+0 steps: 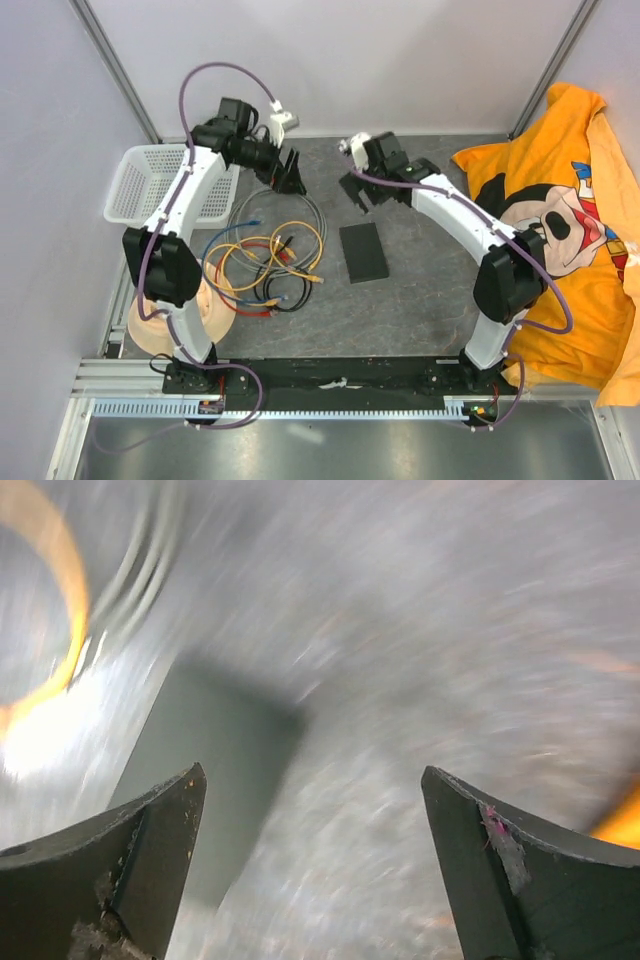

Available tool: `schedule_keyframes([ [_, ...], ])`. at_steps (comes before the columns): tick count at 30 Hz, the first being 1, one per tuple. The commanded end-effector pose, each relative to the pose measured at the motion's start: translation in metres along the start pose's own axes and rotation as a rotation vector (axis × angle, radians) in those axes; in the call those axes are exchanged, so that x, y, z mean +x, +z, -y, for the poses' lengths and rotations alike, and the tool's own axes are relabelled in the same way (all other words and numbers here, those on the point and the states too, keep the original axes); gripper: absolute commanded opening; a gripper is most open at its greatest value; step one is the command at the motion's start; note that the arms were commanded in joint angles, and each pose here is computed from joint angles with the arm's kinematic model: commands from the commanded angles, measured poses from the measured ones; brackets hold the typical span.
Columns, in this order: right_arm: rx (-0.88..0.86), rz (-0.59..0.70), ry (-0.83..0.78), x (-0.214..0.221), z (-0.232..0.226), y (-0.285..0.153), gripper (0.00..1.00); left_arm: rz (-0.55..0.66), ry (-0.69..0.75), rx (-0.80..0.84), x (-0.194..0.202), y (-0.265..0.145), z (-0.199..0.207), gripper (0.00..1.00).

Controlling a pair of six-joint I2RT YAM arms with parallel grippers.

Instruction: Pull the plug from the switch port

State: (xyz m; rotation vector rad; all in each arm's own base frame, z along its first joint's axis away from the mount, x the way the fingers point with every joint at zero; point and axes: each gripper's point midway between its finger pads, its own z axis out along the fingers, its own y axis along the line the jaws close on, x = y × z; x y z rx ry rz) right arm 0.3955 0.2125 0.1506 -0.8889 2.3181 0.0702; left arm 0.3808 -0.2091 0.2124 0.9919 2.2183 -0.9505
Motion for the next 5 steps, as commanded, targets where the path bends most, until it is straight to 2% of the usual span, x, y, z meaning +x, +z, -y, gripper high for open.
schedule_keyframes([
  [1, 0.298, 0.213, 0.186, -0.066, 0.063, -0.041, 0.98, 0.238, 0.019, -0.277, -0.084, -0.055, -0.008, 0.99],
  [5, 0.312, 0.252, 0.172, -0.072, 0.066, -0.05, 0.98, 0.391, 0.078, -0.467, -0.118, -0.102, -0.009, 0.99],
])
